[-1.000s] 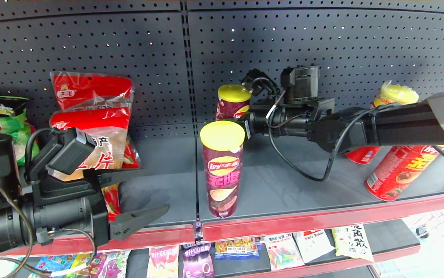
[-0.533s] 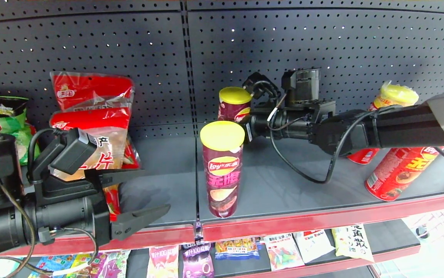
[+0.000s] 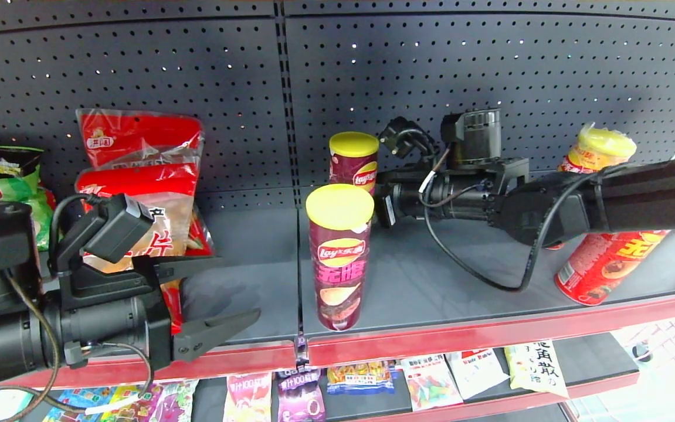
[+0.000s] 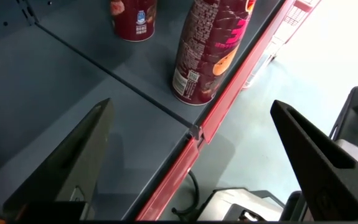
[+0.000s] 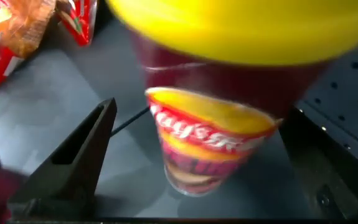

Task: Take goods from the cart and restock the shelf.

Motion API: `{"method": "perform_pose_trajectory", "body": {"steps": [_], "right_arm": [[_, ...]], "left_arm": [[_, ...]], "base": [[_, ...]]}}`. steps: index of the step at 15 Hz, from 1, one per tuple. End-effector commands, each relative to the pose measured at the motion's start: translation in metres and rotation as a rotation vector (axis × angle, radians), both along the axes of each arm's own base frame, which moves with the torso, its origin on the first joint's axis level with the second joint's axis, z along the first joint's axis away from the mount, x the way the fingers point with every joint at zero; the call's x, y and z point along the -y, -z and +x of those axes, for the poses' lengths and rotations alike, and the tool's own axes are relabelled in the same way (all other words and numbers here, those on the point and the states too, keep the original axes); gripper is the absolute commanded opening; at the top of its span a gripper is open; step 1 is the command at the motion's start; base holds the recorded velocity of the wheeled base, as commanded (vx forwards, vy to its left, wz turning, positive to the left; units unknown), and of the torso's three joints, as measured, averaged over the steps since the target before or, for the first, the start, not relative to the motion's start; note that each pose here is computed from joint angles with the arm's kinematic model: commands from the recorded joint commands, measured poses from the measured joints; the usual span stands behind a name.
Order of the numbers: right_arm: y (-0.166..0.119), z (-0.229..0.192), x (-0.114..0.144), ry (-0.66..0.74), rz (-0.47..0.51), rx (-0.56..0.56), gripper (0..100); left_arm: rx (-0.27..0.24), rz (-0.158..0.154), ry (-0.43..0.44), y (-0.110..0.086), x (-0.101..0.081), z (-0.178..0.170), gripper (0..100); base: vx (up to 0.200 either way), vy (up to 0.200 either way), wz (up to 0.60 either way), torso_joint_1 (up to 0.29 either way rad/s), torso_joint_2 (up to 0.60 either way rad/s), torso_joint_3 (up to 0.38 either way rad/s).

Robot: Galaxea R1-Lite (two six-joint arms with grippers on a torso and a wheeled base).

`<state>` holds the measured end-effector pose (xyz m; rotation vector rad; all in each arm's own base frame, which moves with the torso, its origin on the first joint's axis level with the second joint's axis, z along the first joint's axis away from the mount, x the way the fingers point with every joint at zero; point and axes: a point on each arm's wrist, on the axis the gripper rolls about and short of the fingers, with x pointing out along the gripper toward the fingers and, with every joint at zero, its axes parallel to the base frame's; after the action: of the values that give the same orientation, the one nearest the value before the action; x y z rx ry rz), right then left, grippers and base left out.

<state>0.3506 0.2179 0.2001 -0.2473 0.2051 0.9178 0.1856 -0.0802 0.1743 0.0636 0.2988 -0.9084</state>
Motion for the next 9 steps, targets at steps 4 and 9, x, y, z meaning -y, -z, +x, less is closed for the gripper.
{"method": "perform_pose_trajectory", "body": {"steps": [4, 9], "right_arm": [[-0.021, -0.040, 0.047, 0.086, -0.006, 0.002, 100], [-0.017, -0.126, 0.088, 0.081, 0.016, -0.084, 100]], "left_arm": [[-0.038, 0.026, 0.009, 0.011, 0.007, 0.013, 100], [-0.069, 0.098, 0.013, 0.030, 0.014, 0.029, 100]], "base": [[0.000, 0.000, 0.00, 0.000, 0.00, 0.000], [0.000, 0.000, 0.00, 0.000, 0.00, 0.000]]}}
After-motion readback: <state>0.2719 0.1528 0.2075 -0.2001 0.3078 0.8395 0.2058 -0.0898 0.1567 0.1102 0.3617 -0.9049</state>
